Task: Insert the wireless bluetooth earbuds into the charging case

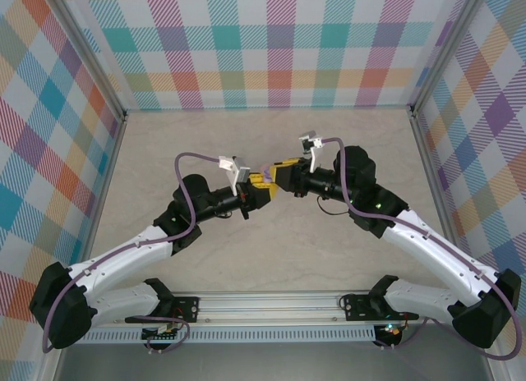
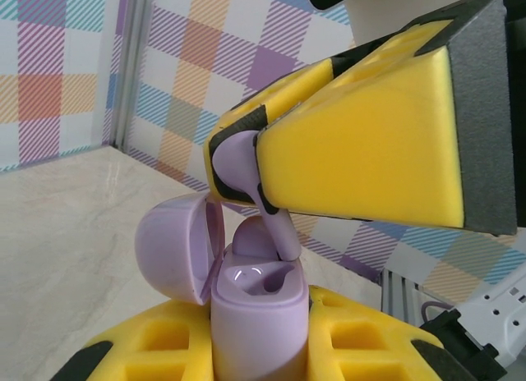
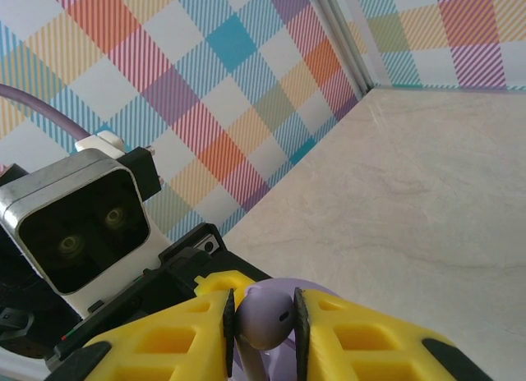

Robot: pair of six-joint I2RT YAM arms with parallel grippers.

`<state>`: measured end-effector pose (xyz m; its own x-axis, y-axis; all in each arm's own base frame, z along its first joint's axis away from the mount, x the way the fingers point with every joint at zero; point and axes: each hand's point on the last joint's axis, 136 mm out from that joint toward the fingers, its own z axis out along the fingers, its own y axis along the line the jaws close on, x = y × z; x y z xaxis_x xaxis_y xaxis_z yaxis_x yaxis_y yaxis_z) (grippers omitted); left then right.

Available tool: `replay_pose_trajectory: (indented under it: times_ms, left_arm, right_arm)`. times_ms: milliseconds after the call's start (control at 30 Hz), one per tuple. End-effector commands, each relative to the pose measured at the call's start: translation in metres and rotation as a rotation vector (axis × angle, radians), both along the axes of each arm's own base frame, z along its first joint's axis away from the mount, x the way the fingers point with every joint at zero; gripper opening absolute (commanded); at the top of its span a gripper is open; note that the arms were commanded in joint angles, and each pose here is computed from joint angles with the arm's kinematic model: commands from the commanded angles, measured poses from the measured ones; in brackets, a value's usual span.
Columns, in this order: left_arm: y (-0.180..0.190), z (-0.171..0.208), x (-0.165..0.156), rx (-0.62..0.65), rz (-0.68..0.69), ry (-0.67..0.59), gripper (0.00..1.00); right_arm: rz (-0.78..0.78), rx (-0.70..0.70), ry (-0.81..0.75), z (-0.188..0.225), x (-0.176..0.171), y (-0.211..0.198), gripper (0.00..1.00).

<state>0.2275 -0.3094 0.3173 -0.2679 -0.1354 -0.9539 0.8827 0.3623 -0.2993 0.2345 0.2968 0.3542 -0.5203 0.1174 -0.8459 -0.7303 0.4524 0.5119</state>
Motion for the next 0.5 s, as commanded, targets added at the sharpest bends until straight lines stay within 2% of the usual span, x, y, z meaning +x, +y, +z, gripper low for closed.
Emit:
replay_pose_trajectory:
  times_ms: [0, 233, 367, 467]
  left_arm:
    - [-0.001, 0.014, 0.002, 0.001, 0.032, -0.005, 0.0]
    - [0.009, -0.014, 0.017, 0.112, 0.136, 0.065, 0.0]
    - [0.028, -0.029, 0.026, 0.192, 0.249, 0.096, 0.0]
    - [0.037, -0.031, 0.024, 0.215, 0.283, 0.104, 0.0]
  right_arm:
    - [-0.046, 0.008, -0.043, 0.014, 0.003, -0.007, 0.26]
    - [-0.131, -0.052, -0.015, 0.002, 0.009, -0.022, 0.26]
    - [-0.233, -0.187, 0.067, -0.036, 0.018, -0.038, 0.26]
    - [-0.289, -0.278, 0.15, -0.071, 0.022, -0.049, 0.26]
